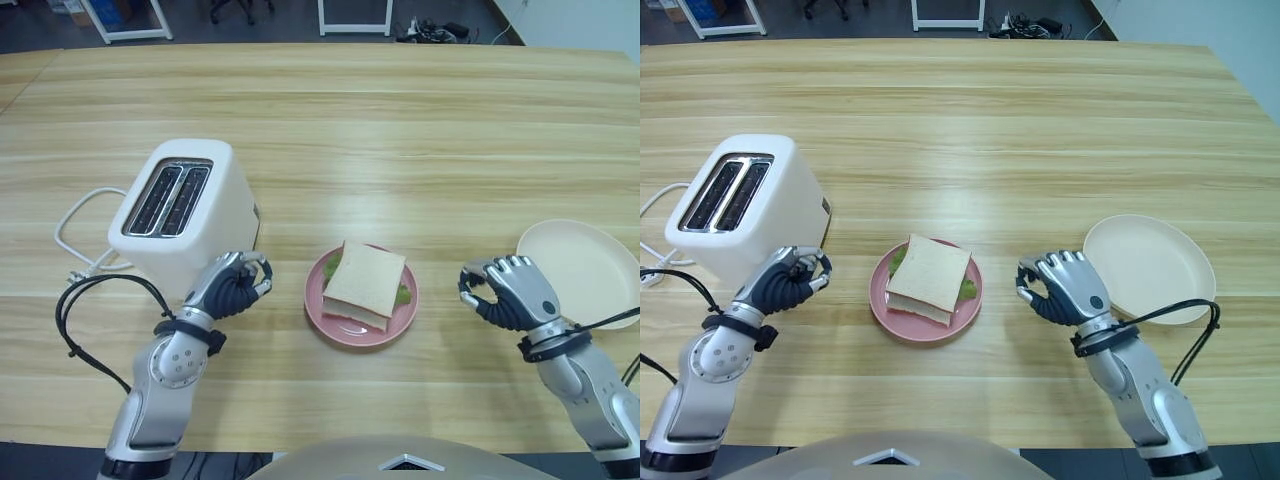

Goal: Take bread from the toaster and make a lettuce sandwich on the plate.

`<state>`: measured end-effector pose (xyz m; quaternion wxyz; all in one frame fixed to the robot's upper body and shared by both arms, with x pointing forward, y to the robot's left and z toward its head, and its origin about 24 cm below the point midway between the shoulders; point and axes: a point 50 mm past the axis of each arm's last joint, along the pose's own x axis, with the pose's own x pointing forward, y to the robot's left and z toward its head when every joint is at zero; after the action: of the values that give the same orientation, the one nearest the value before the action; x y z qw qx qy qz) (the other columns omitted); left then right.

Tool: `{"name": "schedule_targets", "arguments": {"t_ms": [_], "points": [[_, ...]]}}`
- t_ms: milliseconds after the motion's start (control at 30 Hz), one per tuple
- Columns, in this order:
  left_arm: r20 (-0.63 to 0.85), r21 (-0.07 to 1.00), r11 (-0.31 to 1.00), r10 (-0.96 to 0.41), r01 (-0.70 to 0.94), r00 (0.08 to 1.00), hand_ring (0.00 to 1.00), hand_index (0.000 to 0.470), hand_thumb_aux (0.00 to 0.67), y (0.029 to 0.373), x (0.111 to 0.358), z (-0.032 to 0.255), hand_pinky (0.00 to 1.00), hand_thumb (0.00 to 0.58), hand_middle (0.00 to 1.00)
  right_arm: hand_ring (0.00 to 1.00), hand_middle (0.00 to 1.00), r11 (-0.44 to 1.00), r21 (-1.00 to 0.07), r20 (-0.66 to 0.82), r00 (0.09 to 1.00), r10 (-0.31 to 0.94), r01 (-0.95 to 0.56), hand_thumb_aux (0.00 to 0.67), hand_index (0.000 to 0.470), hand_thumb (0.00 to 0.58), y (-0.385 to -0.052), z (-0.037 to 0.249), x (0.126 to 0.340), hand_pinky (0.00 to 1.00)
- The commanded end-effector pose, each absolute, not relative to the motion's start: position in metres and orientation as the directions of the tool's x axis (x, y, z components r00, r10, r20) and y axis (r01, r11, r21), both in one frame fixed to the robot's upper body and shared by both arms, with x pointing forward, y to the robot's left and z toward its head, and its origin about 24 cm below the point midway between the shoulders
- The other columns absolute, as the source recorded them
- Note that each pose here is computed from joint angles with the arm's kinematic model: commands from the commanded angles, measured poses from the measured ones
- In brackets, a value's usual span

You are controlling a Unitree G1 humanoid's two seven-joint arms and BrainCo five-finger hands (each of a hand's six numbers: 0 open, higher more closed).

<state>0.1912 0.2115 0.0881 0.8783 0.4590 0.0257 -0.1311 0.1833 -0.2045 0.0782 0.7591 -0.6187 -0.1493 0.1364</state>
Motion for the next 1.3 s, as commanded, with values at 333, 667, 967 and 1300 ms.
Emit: {"name": "schedule_targets", "arguments": {"t_ms": [333,667,967,1300], "points": [[-0.591,0.647,0.330,-0.352,0.687,0.726,1.00,0.470,0.670,0.170,0.168,0.026,1.00,0.580,1.00,1.00,1.00,0.092,-0.941,-0.229,0.812,0.536,-0.326,0.670,0.470,0.580,-0.157,0.016,0.151,1.00],[-0.623,0.652,0.286,-0.327,0.702,0.711,1.00,0.470,0.670,0.150,0.195,-0.004,1.00,0.580,1.00,1.00,1.00,0.061,-0.967,-0.163,0.787,0.595,-0.247,0.670,0.470,0.580,-0.116,0.002,0.193,1.00],[-0.450,0.757,0.371,-0.303,0.539,0.840,1.00,0.387,0.552,0.125,0.265,-0.001,1.00,0.562,1.00,1.00,1.00,0.060,-0.993,-0.051,0.840,0.540,-0.099,0.670,0.470,0.580,-0.110,0.001,0.258,1.00],[0.052,0.709,0.692,-0.241,0.134,0.969,0.00,0.000,0.000,0.138,0.266,0.053,0.00,0.000,0.00,0.00,0.00,0.514,-0.854,0.202,0.857,0.474,-0.083,0.000,0.000,0.000,-0.137,0.066,0.225,0.00]]}}
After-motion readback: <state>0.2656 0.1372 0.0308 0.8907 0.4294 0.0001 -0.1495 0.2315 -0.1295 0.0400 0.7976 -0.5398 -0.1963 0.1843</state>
